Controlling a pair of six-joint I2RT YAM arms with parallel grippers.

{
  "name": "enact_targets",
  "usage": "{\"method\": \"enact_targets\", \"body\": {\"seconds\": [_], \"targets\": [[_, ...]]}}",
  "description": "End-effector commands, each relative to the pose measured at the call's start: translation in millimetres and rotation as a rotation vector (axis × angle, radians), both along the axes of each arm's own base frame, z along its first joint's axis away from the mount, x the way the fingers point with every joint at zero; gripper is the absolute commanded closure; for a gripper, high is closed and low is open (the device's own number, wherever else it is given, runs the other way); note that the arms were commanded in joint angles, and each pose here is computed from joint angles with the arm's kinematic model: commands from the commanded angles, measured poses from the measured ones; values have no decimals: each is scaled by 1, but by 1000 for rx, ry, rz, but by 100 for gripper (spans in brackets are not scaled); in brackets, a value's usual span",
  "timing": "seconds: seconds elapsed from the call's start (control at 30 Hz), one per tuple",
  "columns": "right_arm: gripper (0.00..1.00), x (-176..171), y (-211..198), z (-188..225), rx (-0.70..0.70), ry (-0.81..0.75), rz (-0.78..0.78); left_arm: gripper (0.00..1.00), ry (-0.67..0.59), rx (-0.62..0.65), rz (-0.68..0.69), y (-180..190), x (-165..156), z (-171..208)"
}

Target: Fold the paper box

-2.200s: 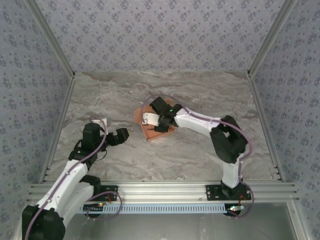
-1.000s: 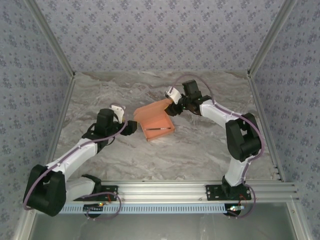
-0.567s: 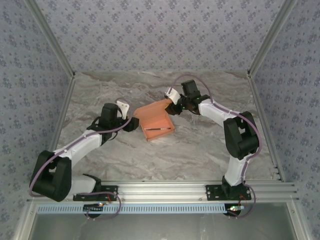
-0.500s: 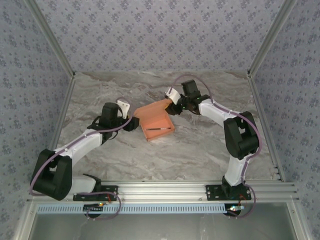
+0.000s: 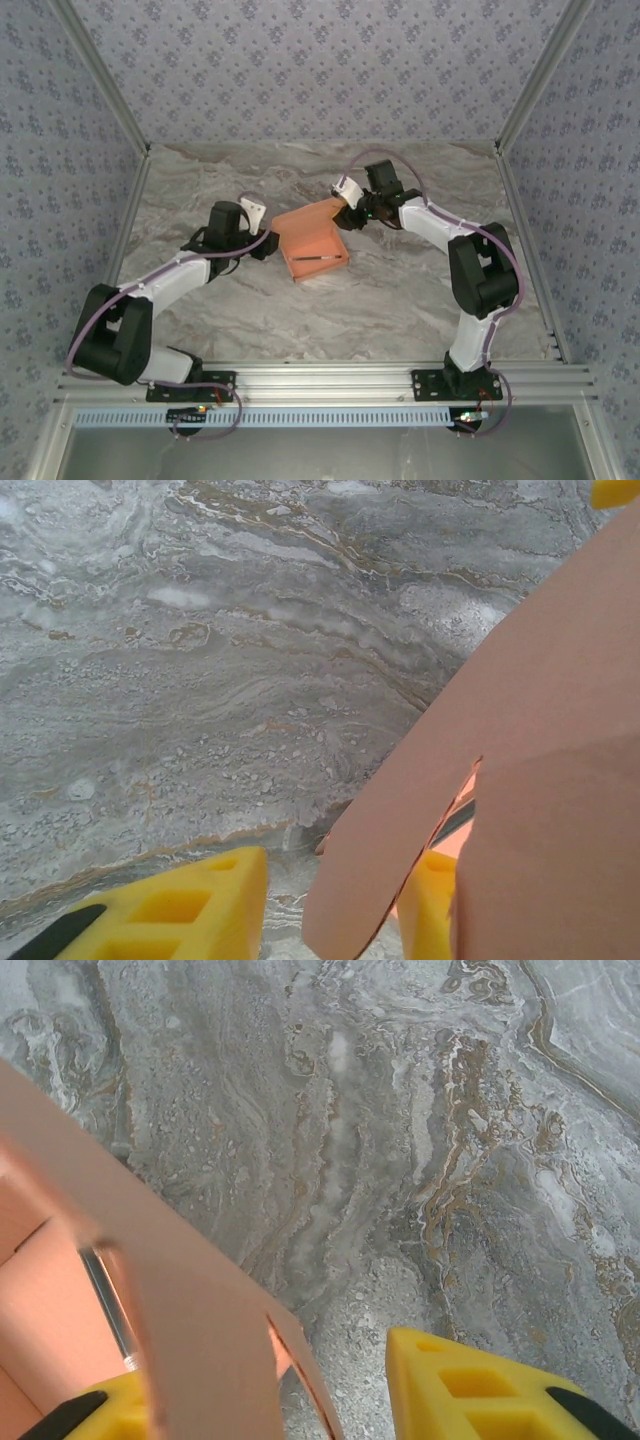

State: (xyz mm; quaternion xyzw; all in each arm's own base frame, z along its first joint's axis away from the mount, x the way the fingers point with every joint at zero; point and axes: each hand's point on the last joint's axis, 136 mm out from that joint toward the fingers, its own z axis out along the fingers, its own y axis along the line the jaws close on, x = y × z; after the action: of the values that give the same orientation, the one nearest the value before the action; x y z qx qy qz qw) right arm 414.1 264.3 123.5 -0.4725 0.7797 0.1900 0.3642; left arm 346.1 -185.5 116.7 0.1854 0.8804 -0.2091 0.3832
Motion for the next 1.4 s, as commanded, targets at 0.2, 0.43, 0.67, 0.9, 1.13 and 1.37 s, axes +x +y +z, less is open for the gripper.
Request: {"method": "enact_targets", "body": {"seconds": [0.2,0.43,0.67,0.9,1.13,1.37], "targets": [[77,0,-4,7,1,4,-4,74,-38,-36,-46,-15,9,16],[84,1,-4,7,-1,21,-61,82,-41,-29,-21,-14,8,17],[89,1,-4,4,-29,18,-212,88,-51,-13,20,-13,9,18],[92,1,-3,4,-37,35,-443,93,-74,-14,122,-11,15,24],[93,-1,-8,14,20,37,-640,93,-92,-14,283,-8,23,31],[93,-8,-12,13,69,25,-762,94,-86,-39,444,-1,29,34]]}}
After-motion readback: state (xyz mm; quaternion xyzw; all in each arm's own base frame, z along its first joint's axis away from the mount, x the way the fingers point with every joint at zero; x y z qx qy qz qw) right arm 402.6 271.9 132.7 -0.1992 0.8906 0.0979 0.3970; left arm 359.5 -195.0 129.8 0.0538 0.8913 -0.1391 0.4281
